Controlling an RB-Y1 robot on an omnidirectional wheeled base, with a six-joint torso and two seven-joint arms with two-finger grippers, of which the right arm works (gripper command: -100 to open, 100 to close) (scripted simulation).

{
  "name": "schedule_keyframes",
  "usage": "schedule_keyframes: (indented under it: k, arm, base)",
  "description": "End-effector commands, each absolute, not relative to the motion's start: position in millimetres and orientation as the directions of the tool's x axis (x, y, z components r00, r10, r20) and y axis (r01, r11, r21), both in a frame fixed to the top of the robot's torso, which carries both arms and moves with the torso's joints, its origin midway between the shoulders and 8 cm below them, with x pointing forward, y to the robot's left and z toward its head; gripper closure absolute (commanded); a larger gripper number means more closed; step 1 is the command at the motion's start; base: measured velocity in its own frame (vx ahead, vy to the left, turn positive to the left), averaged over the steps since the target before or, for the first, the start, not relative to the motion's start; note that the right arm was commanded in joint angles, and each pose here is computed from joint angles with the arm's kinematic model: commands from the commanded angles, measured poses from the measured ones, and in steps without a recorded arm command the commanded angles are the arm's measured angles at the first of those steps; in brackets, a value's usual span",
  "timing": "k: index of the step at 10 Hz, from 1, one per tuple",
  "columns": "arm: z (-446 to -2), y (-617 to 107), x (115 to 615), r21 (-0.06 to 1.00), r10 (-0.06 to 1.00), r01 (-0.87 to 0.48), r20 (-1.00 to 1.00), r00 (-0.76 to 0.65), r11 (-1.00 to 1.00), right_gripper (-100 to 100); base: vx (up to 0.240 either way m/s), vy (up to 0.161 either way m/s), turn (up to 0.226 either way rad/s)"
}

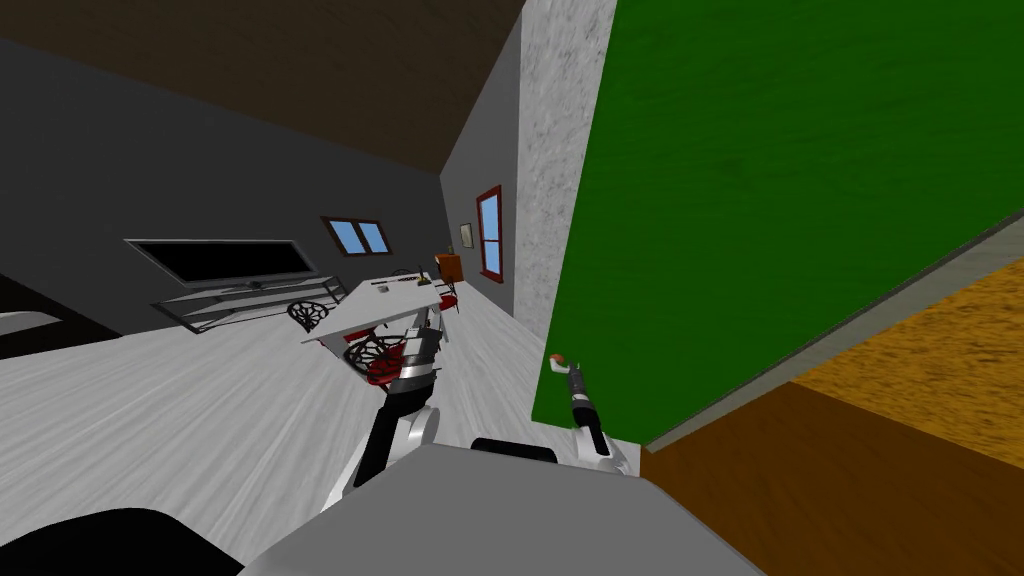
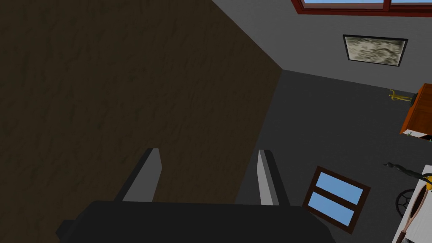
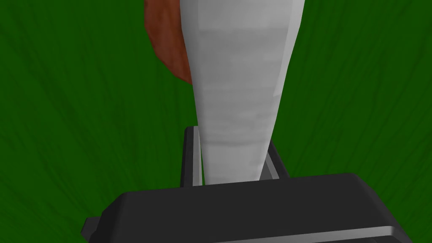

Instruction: Push the door open

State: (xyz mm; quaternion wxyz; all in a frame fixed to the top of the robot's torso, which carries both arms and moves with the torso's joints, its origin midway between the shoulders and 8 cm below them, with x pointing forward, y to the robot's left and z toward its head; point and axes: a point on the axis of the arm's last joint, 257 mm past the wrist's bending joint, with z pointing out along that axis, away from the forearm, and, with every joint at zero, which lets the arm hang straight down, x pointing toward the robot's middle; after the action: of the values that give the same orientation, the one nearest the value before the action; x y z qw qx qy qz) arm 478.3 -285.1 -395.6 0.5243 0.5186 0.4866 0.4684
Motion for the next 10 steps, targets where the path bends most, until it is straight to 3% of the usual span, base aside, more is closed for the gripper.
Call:
schedule_keyframes:
  k: [1,8,10]
  arm:
    - [-390,-295,481,1.000,0.994,0.000,-0.026,0.108,0.026,100]
    - [-391,-322,475,1.000,0.980,0.000,-0.001,0.197,0.001,100]
    - [-391,-345,470,1.000,0.973,0.002,-0.017,0.230,0.017,100]
  base:
    - [0.183,0.104,-0.058]
    - [0.183,0.088,-0.058]
    - [0.089,0.020,-0.049]
